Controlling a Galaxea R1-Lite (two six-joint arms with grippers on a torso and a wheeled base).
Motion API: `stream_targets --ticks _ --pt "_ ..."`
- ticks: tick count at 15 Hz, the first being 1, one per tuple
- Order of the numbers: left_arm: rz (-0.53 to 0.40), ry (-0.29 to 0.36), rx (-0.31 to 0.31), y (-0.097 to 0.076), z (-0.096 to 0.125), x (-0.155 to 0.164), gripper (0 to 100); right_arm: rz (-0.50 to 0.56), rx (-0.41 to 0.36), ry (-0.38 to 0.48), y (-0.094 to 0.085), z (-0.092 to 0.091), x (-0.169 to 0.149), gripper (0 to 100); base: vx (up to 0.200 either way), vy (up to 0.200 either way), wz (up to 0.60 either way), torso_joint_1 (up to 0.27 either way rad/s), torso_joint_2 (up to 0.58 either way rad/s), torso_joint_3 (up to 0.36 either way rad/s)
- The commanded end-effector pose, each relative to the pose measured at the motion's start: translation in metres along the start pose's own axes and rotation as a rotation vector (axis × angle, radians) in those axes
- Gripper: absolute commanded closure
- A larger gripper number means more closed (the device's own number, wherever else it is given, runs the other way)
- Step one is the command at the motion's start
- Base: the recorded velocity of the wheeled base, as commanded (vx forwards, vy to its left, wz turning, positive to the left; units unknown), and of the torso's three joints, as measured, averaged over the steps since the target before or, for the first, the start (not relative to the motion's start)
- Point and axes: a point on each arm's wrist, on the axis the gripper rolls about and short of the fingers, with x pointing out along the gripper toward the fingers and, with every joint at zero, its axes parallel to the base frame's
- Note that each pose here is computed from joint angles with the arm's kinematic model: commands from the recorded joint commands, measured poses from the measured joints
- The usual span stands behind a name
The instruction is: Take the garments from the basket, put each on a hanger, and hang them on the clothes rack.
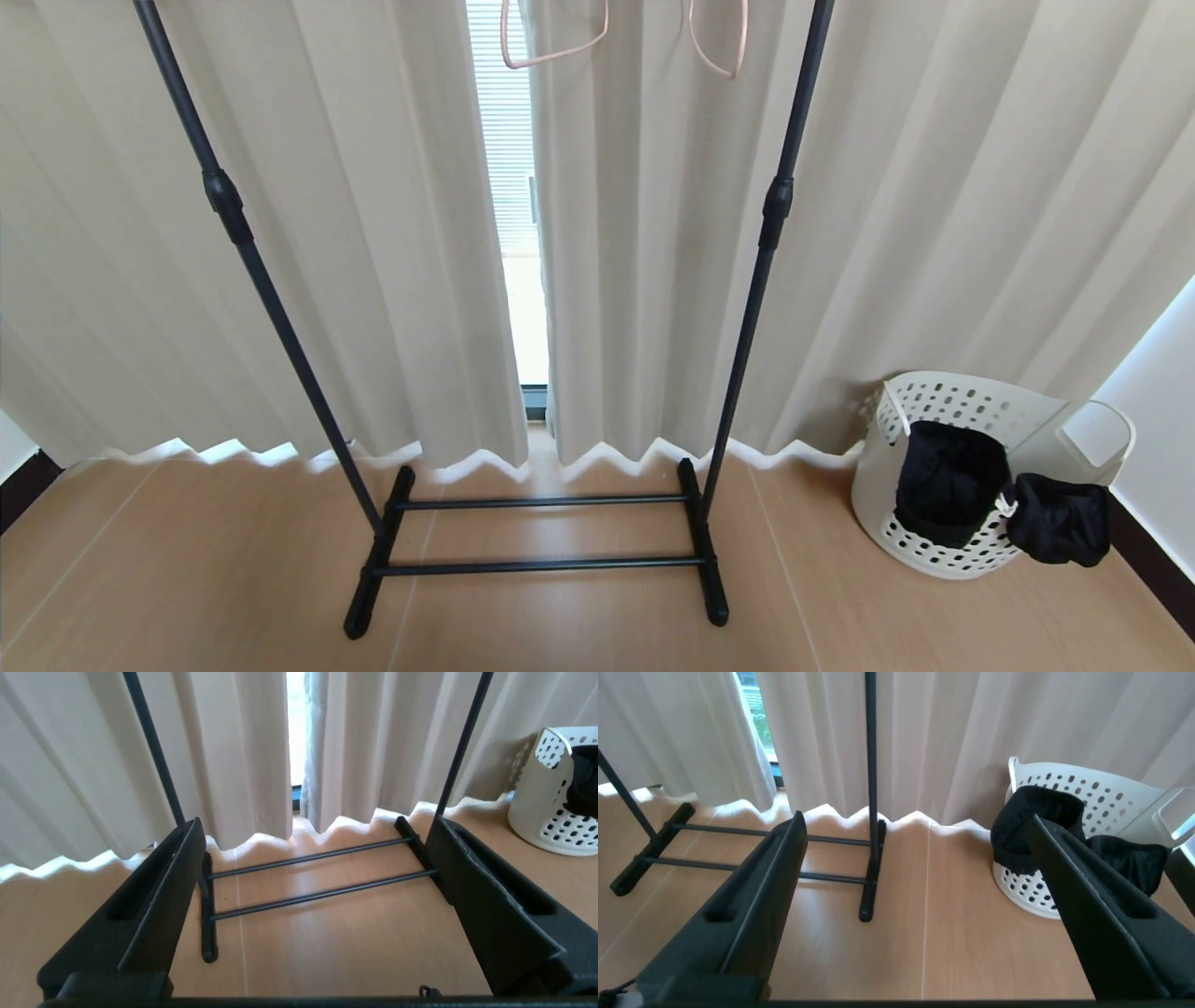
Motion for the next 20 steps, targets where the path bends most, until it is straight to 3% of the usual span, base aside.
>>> stream_targets --ticks 1,10,13,20 --pt "0.001 0.001 0.000 0.0000 0.0001 0.0001 0 0.001 0.000 0.000 0.0000 -0.0001 0.0000 0 0.000 0.000 0.00 0.000 0.00 0.000" --pt "0.001 0.001 0.000 0.0000 0.0001 0.0001 0 0.002 0.000 0.000 -0.0001 -0.0001 0.0000 0 0.000 0.000 -0.53 -0.002 0.00 0.001" --pt "-0.001 0.001 0.001 0.0000 0.0001 0.0001 0 0.002 0.000 0.000 -0.0001 -0.0001 0.0000 0 0.000 0.000 0.00 0.000 0.00 0.000" --pt "0.001 0.001 0.000 0.0000 0.0001 0.0001 0 0.001 0.000 0.000 0.0000 -0.0001 0.0000 0 0.000 -0.200 0.00 0.000 0.00 0.001"
